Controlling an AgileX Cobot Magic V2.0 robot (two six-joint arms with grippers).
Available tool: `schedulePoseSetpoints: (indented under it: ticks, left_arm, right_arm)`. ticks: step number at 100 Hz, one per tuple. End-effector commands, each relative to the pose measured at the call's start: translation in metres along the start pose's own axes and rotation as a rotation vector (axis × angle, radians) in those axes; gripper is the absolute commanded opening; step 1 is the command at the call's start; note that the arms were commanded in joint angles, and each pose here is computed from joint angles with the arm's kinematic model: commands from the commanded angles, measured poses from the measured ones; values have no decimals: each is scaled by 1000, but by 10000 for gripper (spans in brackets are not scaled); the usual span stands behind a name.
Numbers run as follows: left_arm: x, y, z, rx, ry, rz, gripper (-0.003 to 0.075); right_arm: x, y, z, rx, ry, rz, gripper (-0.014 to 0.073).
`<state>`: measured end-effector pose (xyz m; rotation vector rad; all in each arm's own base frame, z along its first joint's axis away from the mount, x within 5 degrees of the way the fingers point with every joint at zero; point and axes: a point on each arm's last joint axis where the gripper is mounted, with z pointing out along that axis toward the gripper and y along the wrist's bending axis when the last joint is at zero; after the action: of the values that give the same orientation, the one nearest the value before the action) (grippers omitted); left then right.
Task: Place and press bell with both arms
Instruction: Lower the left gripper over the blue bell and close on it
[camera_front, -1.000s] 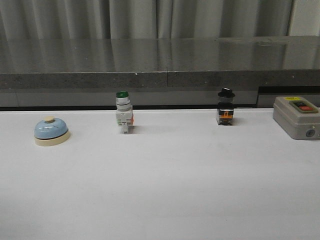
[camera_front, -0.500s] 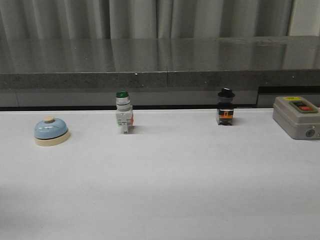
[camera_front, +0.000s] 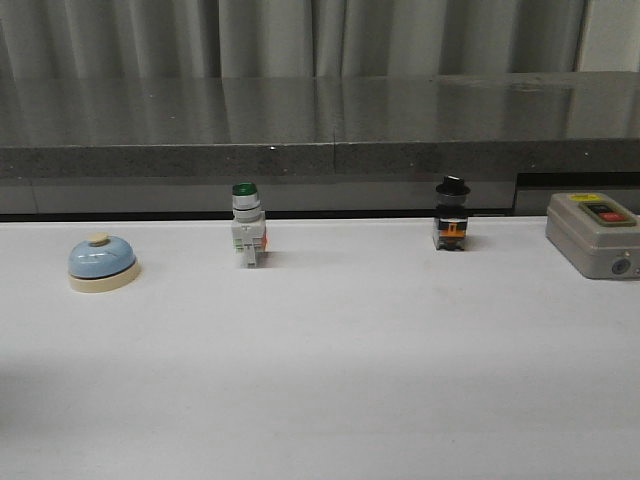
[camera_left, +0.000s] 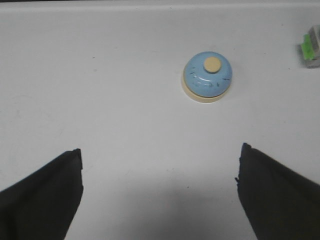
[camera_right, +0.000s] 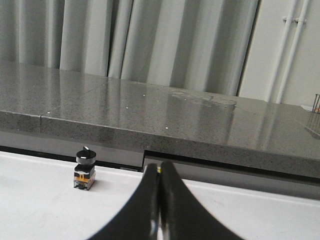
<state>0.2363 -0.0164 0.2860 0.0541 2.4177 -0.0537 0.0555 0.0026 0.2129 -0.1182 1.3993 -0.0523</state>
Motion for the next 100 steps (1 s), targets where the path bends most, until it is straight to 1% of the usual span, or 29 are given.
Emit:
schedulePoseSetpoints:
  ticks: [1, 11, 24, 38, 52, 69, 100]
  left_arm:
    - [-24, -13, 3, 41, -96, 32, 605]
    - [-38, -27, 25, 71, -88, 64, 605]
    - [-57, -37, 52, 84, -68, 82, 605]
    - [-75, -41, 83, 84, -39, 84, 605]
    - [-87, -45, 110, 82, 4, 86, 605]
    - [-90, -47, 138, 79, 54, 87, 605]
    - [-73, -47, 177, 73, 138, 89, 605]
  right_arm:
    - [-17, -3, -2, 29, -118, -17, -64]
    - [-17, -3, -2, 29, -118, -17, -64]
    - [-17, -3, -2, 29, -118, -17, -64]
    - [-17, -3, -2, 29, -118, -17, -64]
    - [-17, -3, -2, 29, -118, -17, -64]
    - [-17, -3, -2, 29, -118, -17, -64]
    - [-17, -3, -2, 29, -118, -17, -64]
